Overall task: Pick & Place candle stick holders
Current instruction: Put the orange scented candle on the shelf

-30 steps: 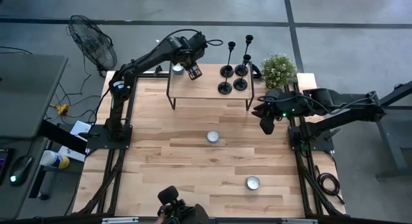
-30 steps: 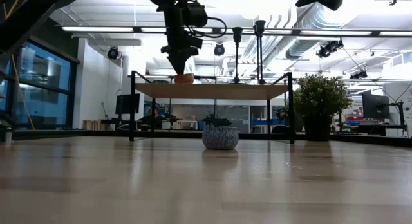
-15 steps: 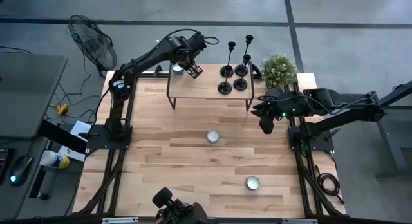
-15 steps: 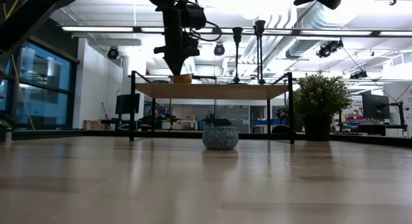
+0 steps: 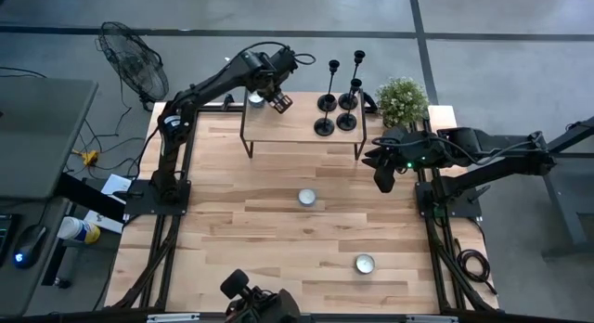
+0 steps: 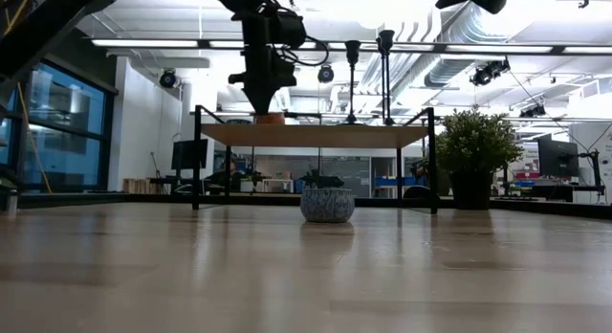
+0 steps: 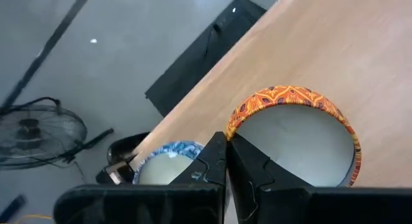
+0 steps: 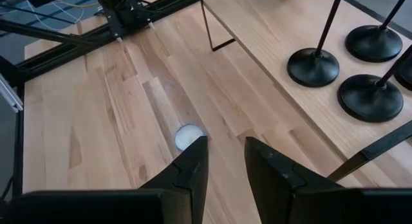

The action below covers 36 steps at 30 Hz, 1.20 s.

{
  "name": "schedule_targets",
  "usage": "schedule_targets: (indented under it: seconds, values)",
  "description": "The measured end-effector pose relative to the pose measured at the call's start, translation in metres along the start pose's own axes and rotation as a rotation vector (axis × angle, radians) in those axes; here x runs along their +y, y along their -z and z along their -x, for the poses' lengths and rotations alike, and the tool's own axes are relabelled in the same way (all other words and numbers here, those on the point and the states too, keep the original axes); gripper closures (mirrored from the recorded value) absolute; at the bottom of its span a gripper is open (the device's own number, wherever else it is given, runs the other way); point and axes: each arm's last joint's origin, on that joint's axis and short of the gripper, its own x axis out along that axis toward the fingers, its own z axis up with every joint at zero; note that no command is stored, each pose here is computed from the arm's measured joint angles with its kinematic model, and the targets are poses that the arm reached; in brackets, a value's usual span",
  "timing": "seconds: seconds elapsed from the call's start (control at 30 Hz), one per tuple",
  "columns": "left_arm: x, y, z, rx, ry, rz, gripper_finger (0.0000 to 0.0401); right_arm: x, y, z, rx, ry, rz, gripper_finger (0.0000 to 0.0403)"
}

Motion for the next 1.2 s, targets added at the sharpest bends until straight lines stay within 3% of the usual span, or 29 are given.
schedule_targets:
  seconds: [0.47,1.2]
  values:
    - [-0.0029,-0.0004,-0.0039,0.012,0.024,0.06,0.0401,0.0007,-0.0012,0.0,-0.012,-0.007,-0.014,0.0308]
    - [-0.0015,0.0013,-0.0035,0.025,-0.012,0.046,0.0401,0.0007,-0.0012,0.0,-0.012,-0.007,-0.015,0.0308]
